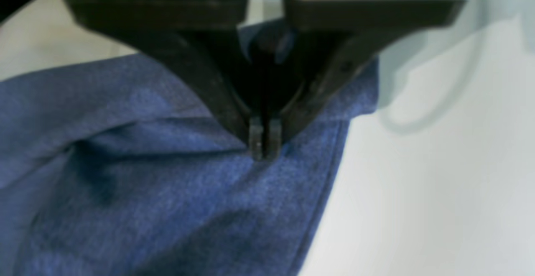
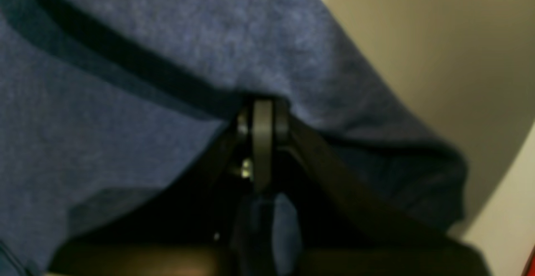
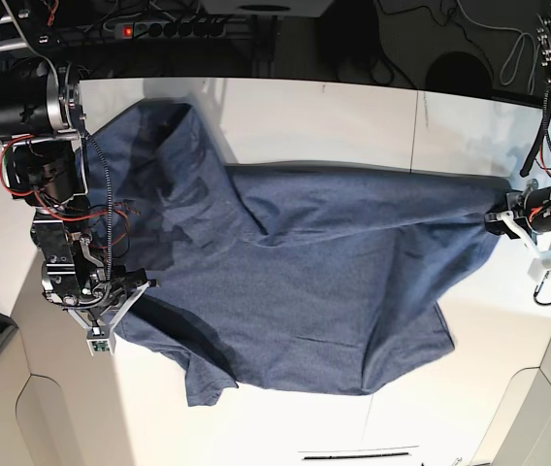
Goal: Layout the t-shirt on the table in an organized manner, then fold the t-shirt properly
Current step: 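Pull the shirt taut between both grippers to flatten it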
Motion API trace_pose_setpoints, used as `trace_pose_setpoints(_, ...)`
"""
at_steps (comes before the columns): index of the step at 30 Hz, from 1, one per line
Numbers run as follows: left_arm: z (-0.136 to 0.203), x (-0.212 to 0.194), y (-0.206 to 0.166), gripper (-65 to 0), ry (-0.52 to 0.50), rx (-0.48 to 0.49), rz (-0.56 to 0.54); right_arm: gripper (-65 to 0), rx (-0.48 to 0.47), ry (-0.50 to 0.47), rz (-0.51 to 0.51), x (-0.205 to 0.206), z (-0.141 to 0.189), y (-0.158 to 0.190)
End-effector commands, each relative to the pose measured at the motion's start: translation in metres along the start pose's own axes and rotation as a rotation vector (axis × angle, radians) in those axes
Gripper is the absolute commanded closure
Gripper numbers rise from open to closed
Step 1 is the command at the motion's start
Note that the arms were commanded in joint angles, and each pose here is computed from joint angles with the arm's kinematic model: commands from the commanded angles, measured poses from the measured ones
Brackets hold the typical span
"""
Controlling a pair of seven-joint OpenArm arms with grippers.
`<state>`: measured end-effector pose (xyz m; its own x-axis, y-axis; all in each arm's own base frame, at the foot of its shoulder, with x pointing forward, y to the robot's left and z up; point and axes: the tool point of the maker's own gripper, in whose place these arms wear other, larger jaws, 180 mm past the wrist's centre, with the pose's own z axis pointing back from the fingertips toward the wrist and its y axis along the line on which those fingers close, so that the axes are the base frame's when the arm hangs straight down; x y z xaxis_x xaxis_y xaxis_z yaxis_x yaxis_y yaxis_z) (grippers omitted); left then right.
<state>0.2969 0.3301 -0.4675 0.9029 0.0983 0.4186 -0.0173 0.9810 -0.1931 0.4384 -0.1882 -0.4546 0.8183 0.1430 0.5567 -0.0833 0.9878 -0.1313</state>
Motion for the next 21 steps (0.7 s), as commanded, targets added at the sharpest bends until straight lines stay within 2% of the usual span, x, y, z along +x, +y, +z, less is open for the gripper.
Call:
trace_pose_setpoints(1, 0.008, -0.016, 0.028, 0.0, 0.088, 0.113, -0.017, 0.0, -0.017, -0.058, -0.003, 0.026, 0.006, -0.008)
trace_pose_setpoints(4, 0.011, -0.016, 0.037, 0.0, 0.094, 0.155, -0.007, 0.0, -0.018, -0.05, -0.004, 0.025, 0.006, -0.008)
trace_pose_setpoints(8, 0.015, -0.002, 0.045, 0.0, 0.011, 0.174, 0.049, 0.0, -0.06, -0.039, -0.033, 0.023, 0.006, -0.016)
trace_pose_setpoints(10, 0.019, 0.014, 0.037, 0.0, -0.08, 0.101, 0.106, 0.0, -0.059, -0.036, -0.034, 0.023, 0.006, -0.016)
trace_pose_setpoints(15, 0.051, 0.072, 0.007, 0.0, -0.396, -0.18, 0.19, 0.0, -0.07, -0.059, -0.02, 0.031, 0.009, -0.017)
trace_pose_setpoints(18, 0.076, 0.092, 0.015, 0.0, -0.538, -0.256, 0.321, 0.0, -0.071, -0.082, -0.015, 0.045, 0.018, -0.017)
trace_pose_setpoints(21, 0.092, 0.102, 0.019, 0.0, -0.614, -0.309, 0.392, 0.0, -0.067, -0.104, -0.015, 0.063, 0.031, -0.015)
